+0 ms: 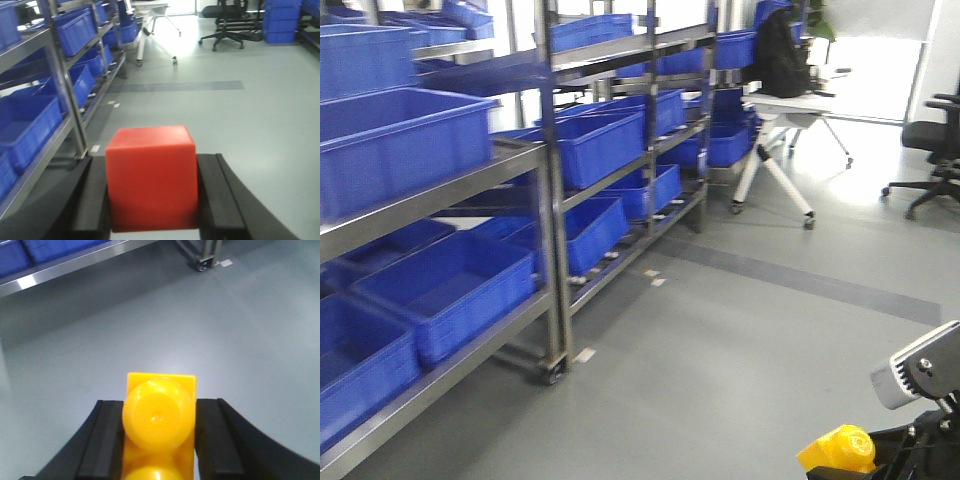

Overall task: Pick red and yellow blocks into blue bin
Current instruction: 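Drive along the shelves of blue bins to the large blue bin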

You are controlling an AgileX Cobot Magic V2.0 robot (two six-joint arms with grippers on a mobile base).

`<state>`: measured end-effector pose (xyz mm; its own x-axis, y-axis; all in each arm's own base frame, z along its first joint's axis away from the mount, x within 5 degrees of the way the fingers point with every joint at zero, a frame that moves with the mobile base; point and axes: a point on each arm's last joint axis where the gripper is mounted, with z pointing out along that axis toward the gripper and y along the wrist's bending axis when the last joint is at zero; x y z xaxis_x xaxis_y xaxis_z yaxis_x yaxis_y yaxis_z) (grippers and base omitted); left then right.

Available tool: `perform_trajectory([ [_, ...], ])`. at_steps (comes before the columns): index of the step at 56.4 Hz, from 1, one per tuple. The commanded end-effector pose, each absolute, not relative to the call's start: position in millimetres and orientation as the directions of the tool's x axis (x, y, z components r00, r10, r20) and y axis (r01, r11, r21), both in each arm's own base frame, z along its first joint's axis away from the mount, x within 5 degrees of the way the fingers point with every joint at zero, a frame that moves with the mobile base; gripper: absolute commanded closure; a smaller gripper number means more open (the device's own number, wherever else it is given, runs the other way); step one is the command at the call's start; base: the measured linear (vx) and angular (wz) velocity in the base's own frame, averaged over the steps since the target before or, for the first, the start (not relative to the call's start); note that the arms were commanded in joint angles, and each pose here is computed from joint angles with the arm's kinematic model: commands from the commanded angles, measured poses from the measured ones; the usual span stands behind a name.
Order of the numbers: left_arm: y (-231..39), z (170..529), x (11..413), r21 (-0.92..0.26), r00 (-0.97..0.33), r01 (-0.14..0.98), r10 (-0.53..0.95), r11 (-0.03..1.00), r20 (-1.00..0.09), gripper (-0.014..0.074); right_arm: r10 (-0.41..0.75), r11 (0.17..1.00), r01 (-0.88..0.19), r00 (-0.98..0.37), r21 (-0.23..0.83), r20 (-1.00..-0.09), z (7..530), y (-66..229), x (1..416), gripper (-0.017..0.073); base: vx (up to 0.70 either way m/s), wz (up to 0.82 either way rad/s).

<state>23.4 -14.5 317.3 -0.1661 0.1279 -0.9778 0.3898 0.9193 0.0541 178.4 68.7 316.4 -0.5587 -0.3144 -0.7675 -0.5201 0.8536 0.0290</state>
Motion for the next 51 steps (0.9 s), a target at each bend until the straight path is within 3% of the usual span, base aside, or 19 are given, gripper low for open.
perform_trajectory([
  [1, -14.9, 331.7, 25.9, 0.044, -0.087, 0.381, 0.083, 0.923, -0.993, 0.0308, -0.277, 0.863, -0.504, -0.49, 0.01, -0.826, 332.0, 68.4, 181.3, 0.0303, 0.43, -0.32],
  [28, -14.9, 331.7, 25.9, 0.044, -0.087, 0.381, 0.083, 0.923, -0.993, 0.0308, -0.277, 0.863, -0.504, -0.49, 0.01, -0.826, 332.0, 68.4, 181.3, 0.0303, 0.43, -0.25],
  [51, -14.9, 331.7, 25.9, 0.044, -0.087, 0.381, 0.083, 0.923, -0.993, 0.0308, -0.277, 0.863, -0.504, -0.49, 0.01, -0.826, 332.0, 68.4, 181.3, 0.0303, 0.42, -0.02],
])
